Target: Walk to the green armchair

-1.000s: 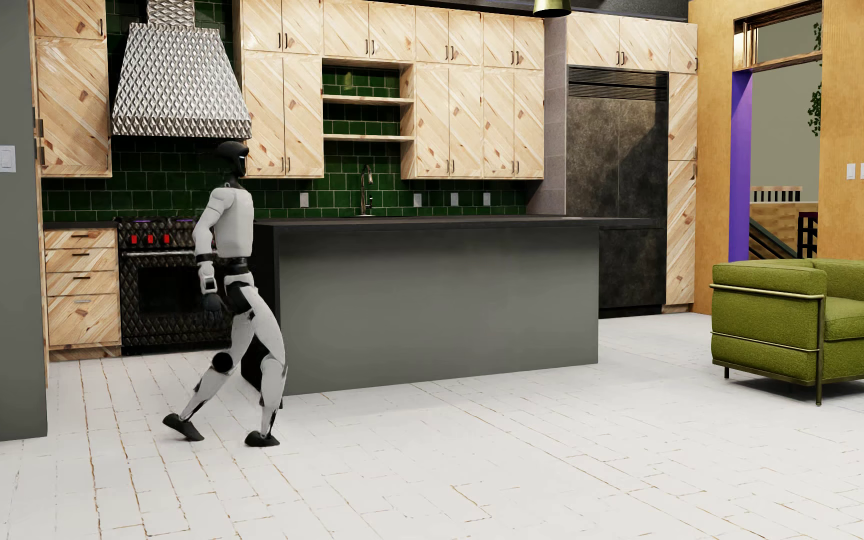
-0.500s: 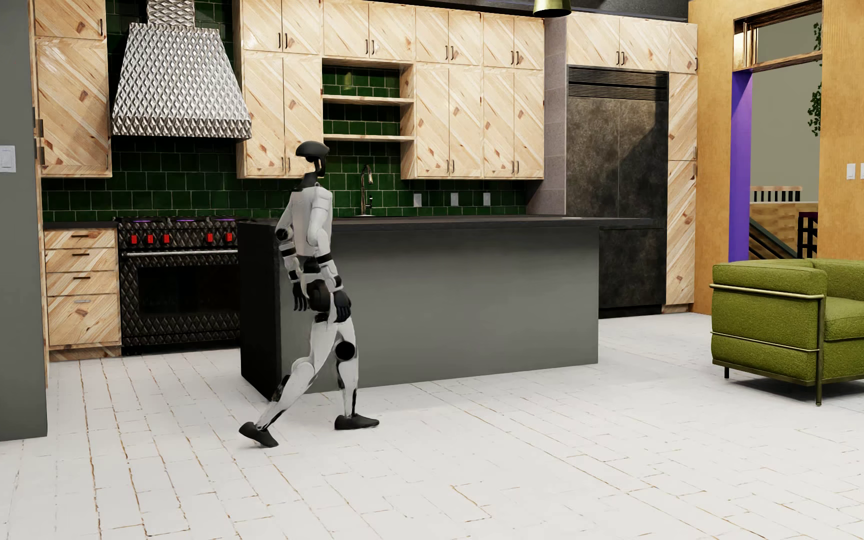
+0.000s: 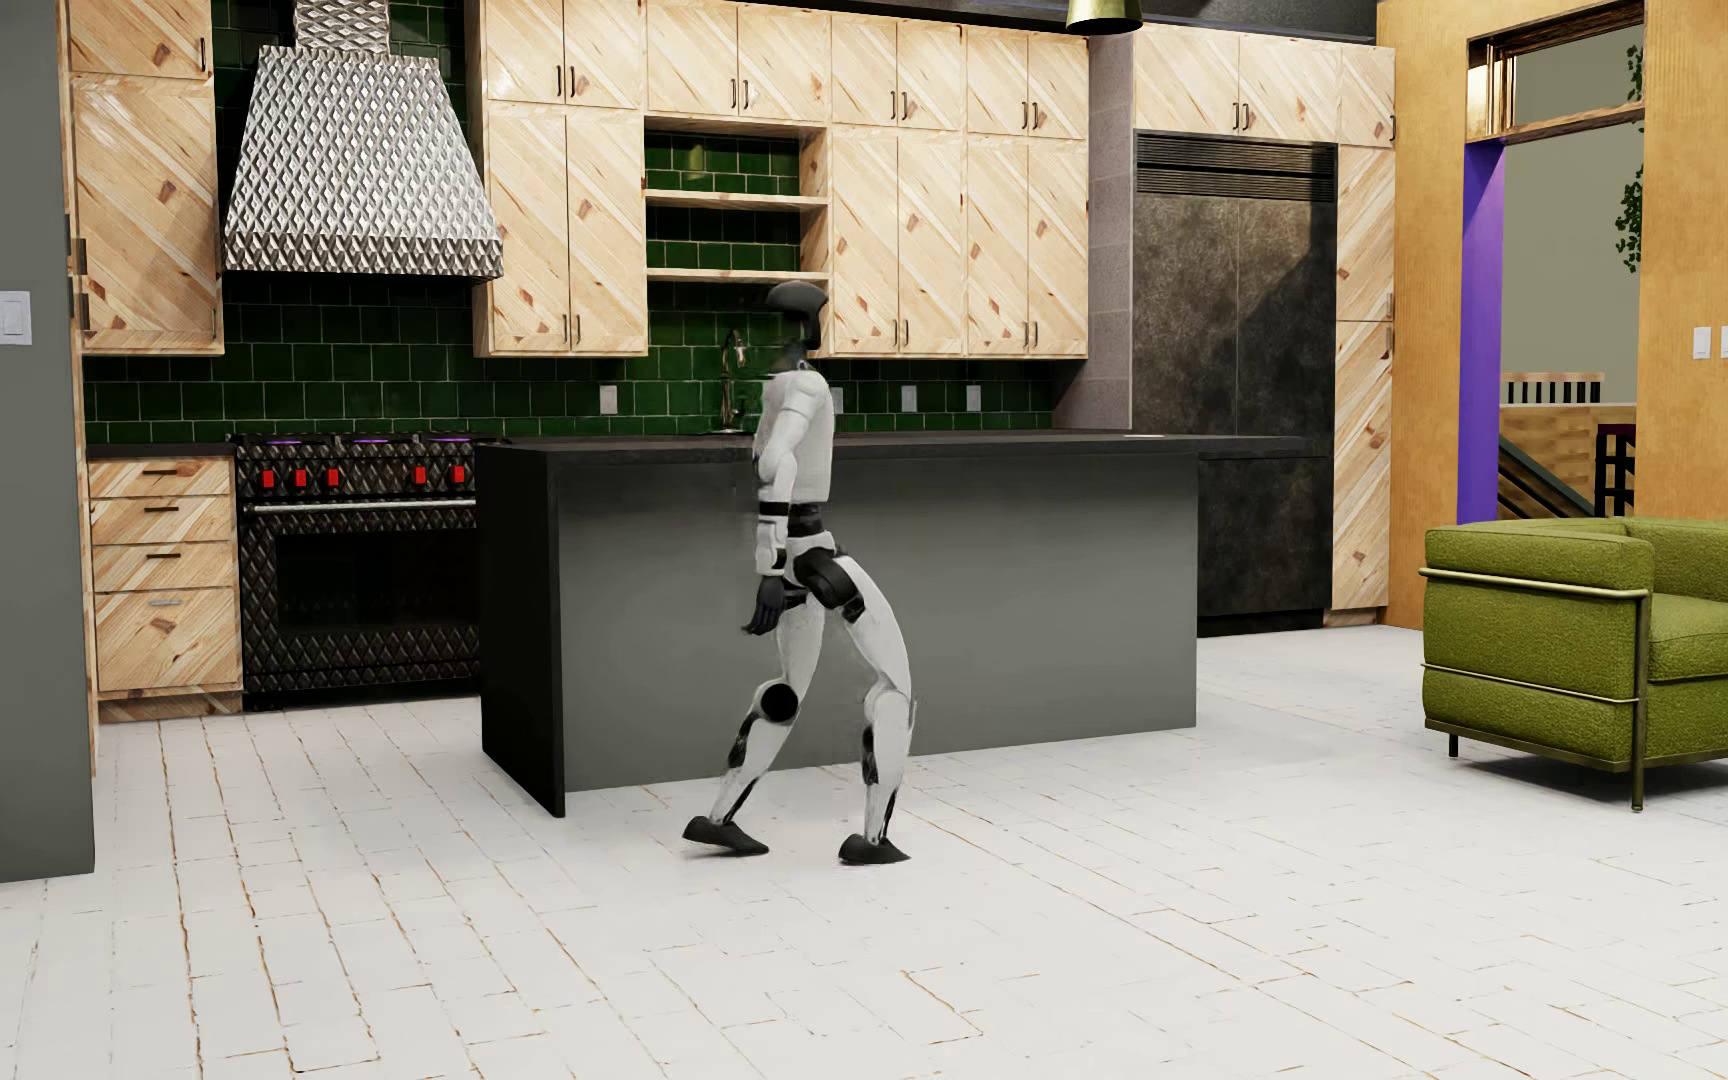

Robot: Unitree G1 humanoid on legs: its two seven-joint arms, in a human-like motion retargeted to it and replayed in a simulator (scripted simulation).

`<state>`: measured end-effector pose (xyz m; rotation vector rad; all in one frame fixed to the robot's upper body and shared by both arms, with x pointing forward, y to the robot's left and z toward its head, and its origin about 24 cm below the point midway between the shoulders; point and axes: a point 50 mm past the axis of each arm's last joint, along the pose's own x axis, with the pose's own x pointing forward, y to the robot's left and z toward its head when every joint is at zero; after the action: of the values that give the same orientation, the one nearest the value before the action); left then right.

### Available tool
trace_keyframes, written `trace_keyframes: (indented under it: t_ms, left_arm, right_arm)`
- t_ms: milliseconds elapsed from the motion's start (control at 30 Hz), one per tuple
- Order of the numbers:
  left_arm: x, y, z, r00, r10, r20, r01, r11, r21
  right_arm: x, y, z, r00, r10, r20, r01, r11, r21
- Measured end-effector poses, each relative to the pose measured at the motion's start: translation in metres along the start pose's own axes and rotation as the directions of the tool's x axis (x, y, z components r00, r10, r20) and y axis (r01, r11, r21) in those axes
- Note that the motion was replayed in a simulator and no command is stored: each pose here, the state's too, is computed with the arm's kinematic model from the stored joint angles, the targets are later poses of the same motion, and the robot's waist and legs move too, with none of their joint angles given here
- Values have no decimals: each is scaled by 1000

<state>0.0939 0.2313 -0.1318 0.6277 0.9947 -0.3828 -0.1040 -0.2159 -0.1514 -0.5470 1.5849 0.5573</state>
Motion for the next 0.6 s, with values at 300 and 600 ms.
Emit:
trace_keyframes:
  t_ms: [300, 600]
  left_arm:
    - [-17, -88, -39, 946, -281, -160, 302, 945, 127]
    - [-72, -146, -98, 824, -452, -340, 516, 847, 126]
  right_arm:
    - [-6, -92, 37, 958, -267, 105, 246, 953, 179]
    - [-28, -136, 76, 861, -428, 274, 338, 885, 321]
